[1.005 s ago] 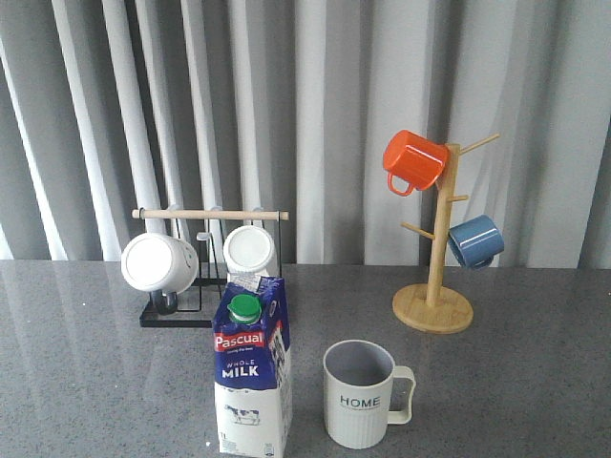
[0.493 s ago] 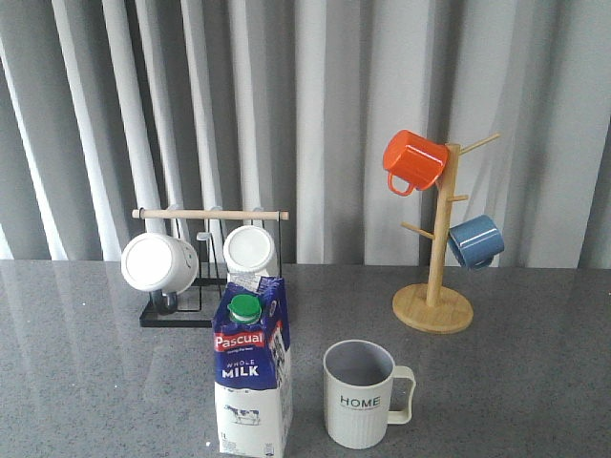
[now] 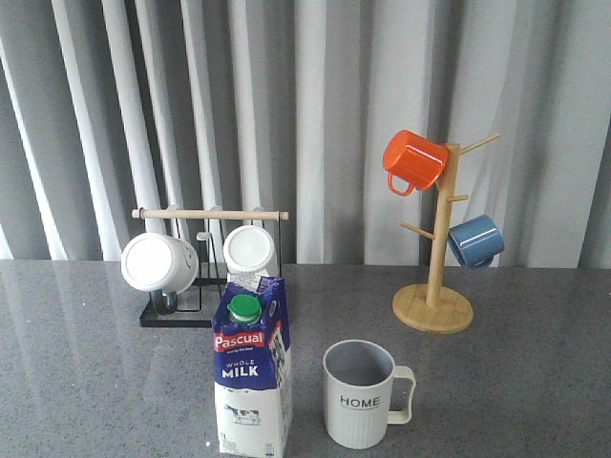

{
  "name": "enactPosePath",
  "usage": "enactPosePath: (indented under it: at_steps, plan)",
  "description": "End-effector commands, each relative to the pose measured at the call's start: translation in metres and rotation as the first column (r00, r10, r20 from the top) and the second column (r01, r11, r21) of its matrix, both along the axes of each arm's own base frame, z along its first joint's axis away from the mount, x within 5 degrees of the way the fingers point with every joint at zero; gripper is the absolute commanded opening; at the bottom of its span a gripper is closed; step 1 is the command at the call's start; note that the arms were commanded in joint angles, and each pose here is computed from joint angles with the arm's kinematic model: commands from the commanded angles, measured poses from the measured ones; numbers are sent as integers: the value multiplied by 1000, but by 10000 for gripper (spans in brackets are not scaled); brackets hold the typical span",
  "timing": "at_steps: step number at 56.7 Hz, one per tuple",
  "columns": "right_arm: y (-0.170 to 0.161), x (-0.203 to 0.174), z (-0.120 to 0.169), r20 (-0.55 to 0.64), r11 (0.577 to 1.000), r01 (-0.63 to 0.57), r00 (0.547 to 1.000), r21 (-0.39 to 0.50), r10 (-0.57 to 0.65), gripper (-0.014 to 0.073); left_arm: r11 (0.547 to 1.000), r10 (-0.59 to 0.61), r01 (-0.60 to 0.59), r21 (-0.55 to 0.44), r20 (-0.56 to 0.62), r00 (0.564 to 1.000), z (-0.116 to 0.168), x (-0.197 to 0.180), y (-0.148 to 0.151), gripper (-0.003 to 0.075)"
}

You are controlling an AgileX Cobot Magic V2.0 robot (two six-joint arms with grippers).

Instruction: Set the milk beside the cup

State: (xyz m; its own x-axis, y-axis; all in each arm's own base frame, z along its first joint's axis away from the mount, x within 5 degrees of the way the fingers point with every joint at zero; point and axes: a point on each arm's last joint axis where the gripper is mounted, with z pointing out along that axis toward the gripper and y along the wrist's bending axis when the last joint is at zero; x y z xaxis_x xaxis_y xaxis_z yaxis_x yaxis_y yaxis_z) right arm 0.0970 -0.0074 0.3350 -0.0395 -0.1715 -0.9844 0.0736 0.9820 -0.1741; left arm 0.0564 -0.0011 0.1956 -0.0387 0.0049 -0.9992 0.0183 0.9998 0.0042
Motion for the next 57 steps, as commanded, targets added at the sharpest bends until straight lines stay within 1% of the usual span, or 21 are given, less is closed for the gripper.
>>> enactPosePath:
  at_steps: [1, 19, 24, 28, 33, 37, 40, 43, 47, 50, 53, 57]
  plan:
    - [1, -1, 15, 87, 1000, -10, 996, -21, 12, -6, 1000, -4, 5, -13, 93, 996, 12, -1, 0, -7]
    - [1, -1, 15, 87, 1000, -10, 996, -21, 12, -6, 1000, -4, 5, -13, 93, 996, 12, -1, 0, -7]
    - [1, 0, 6, 73, 1000, -13, 997, -21, 14, -6, 1000, -4, 5, -13, 93, 996, 12, -1, 0, -7]
    - [1, -1, -2, 56, 999, -12, 998, -43, 14, -6, 1000, -4, 5, -13, 93, 996, 12, -1, 0, -7]
    - [2, -4, -22, 24, 1000, -19, 1000, -25, 20, -6, 1000, -4, 5, -13, 93, 996, 12, -1, 0, -7]
    - [3, -8, -38, 43, 999, -30, 999, -18, 31, -6, 1000, -4, 5, -13, 93, 996, 12, -1, 0, -7]
    - [4, -13, -52, 68, 999, -42, 997, 18, 41, -6, 1000, -4, 5, -13, 93, 996, 12, -1, 0, -7]
    - [5, -17, -64, 78, 996, -48, 996, 74, 42, -6, 1000, -4, 5, -13, 93, 996, 12, -1, 0, -7]
    - [5, -23, -81, 74, 990, -49, 996, 134, 39, -6, 1000, -4, 5, -13, 93, 996, 12, -1, 0, -7]
    - [5, -27, -93, 75, 987, -50, 996, 153, 38, -6, 1000, -4, 5, -13, 93, 996, 12, -1, 0, -6]
    - [5, -30, -104, 76, 987, -51, 996, 154, 40, -6, 1000, -4, 5, -13, 93, 996, 12, -1, 0, -6]
    - [6, -35, -115, 102, 984, -59, 994, 167, 42, -6, 1000, -4, 5, -13, 93, 996, 12, -1, 0, -6]
